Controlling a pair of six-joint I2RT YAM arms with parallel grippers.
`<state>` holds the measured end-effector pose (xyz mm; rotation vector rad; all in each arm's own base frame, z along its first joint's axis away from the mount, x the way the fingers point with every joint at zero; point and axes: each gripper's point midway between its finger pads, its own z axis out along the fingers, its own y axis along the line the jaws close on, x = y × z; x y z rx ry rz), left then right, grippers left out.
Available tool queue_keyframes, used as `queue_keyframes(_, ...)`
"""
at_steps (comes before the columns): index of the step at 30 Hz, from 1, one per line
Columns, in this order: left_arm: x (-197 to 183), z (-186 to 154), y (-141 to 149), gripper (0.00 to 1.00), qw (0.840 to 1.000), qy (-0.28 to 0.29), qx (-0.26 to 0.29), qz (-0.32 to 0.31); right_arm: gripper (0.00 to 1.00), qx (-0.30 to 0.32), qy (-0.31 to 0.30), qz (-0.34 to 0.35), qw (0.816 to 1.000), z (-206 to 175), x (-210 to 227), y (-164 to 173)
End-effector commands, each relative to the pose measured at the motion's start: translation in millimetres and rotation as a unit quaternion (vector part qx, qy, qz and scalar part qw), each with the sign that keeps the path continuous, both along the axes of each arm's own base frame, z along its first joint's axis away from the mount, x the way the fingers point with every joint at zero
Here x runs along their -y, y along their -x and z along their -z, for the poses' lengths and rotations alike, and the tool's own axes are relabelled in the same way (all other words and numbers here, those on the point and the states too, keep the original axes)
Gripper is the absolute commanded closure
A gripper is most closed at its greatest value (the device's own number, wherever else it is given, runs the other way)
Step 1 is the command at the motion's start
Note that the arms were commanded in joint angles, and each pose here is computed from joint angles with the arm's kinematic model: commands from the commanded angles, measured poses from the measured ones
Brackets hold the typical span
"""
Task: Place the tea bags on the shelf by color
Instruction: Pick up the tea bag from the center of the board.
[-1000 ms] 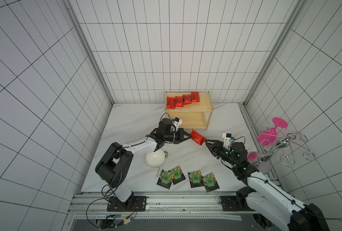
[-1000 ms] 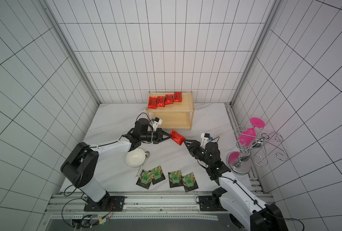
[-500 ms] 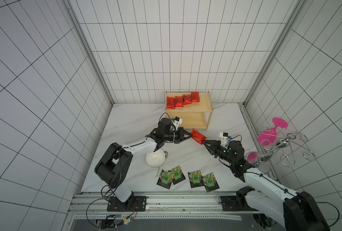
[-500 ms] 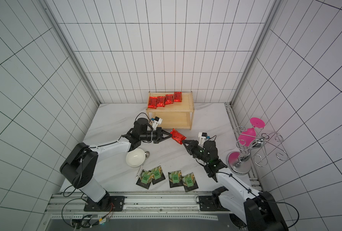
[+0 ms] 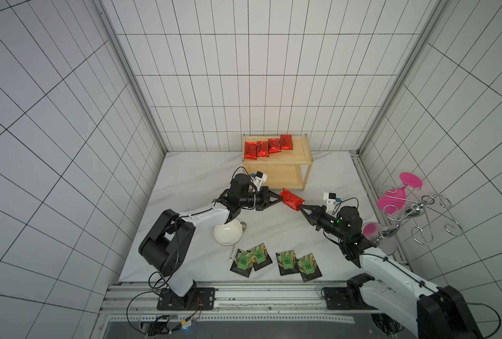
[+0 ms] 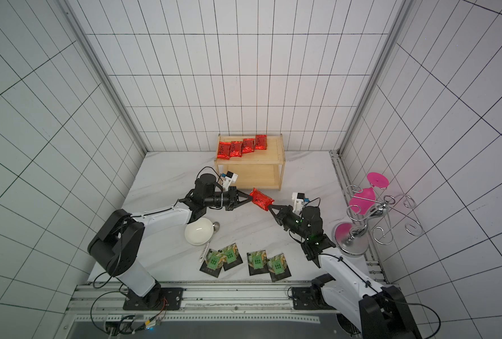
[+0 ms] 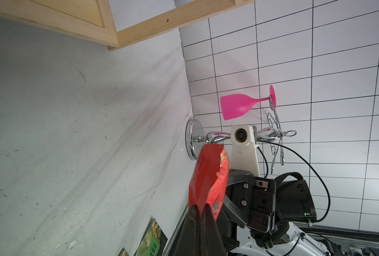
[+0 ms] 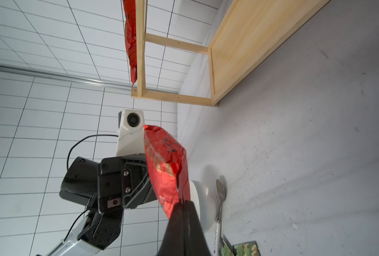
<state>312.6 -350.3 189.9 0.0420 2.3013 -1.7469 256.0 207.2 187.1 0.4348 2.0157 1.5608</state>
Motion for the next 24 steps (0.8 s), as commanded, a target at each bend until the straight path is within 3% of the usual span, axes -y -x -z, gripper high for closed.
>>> queue_keyframes(1, -4, -12, -2, 1.00, 1.000, 0.010, 0.017, -0.006, 1.00, -0.009, 0.018, 0.002, 1.000, 3, 5, 0)
queue_keyframes(7, 5, -21, 4, 1.00, 0.999, 0.015, 0.028, 0.013, 1.00, -0.005, 0.027, -0.003, 1.000, -2, 4, 2)
queue_keyframes(9, -1, -26, 2, 0.60, 0.999, 0.011, 0.032, 0.010, 1.00, -0.005, 0.039, 0.010, 0.999, -6, 10, 1)
queue_keyframes(10, -6, -30, 1, 0.47, 0.999, 0.006, 0.038, 0.004, 1.00, -0.006, 0.046, 0.022, 0.999, -9, 14, -1)
queue_keyframes(12, -20, -35, -2, 0.33, 0.999, -0.018, 0.047, -0.012, 1.00, -0.010, 0.064, 0.051, 0.997, -17, 23, -6)
queue_keyframes(20, -81, -54, -16, 0.27, 0.980, -0.155, 0.098, -0.077, 1.00, -0.006, 0.044, 0.188, 0.981, -90, 43, -67)
queue_keyframes(24, -100, -54, -23, 0.27, 0.972, -0.190, 0.097, -0.099, 1.00, -0.001, 0.034, 0.280, 0.959, -131, 53, -109)
